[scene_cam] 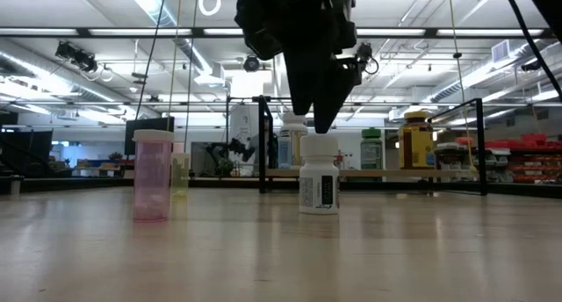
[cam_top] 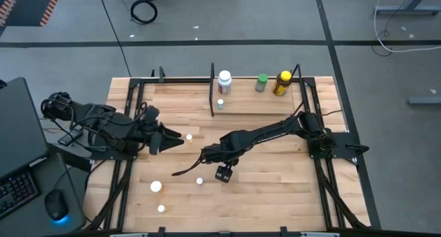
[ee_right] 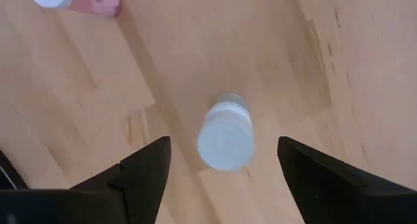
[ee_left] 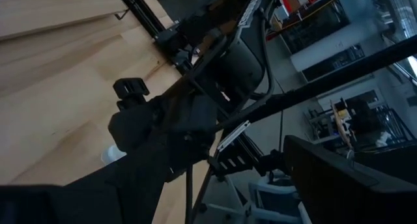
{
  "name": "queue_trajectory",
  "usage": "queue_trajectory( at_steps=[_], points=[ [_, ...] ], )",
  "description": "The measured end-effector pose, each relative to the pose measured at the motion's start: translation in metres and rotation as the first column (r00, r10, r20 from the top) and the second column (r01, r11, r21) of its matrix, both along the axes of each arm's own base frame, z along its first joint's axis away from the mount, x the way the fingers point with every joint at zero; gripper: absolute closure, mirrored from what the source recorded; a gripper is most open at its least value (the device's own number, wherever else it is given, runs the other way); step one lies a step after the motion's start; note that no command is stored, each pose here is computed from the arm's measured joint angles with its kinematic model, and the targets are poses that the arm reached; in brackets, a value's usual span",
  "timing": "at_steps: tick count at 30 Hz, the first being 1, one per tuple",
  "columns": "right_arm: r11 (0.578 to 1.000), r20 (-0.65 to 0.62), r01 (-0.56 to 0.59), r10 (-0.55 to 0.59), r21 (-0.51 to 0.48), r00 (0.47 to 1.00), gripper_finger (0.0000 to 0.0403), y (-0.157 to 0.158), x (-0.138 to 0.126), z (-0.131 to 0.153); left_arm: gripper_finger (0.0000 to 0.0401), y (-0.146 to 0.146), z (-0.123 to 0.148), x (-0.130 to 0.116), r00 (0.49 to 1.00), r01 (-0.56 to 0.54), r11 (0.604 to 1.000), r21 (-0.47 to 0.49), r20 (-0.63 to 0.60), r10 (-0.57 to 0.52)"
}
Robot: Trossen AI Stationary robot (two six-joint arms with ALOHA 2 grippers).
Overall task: Pick and place medicine bottles onto shelf by color
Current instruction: Put the small white bottle pill bottle on the shelf
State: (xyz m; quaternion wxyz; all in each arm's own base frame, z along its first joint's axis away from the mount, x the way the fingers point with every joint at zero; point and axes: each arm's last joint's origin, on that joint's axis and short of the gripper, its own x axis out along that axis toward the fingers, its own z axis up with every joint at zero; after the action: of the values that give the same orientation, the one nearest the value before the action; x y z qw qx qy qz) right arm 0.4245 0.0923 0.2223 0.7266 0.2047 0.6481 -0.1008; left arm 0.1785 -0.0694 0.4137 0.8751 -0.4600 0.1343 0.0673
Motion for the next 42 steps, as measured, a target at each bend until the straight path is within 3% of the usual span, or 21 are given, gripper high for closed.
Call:
queue_trajectory(
  at_steps=[20,35,42],
  points=[
    [0.979,-0.042,0.200,-0.201,-0.028,0.979,0.0127,0.003,-0.006,-0.029,0.0095,0.000,0.000,0.000,1.000,0.009,1.000,-0.004,0.000,-0.009],
    [0.977,-0.018,0.213,-0.213,-0.003,0.977,0.0166,0.004,-0.004,-0.034,0.0095,0.000,0.000,0.000,1.000,0.008,1.000,-0.005,-0.001,-0.008],
    [0.970,-0.073,0.242,-0.240,0.023,0.968,0.0179,0.004,-0.010,-0.047,0.0095,0.000,0.000,0.000,1.000,0.008,1.000,-0.005,-0.001,-0.008]
  ],
)
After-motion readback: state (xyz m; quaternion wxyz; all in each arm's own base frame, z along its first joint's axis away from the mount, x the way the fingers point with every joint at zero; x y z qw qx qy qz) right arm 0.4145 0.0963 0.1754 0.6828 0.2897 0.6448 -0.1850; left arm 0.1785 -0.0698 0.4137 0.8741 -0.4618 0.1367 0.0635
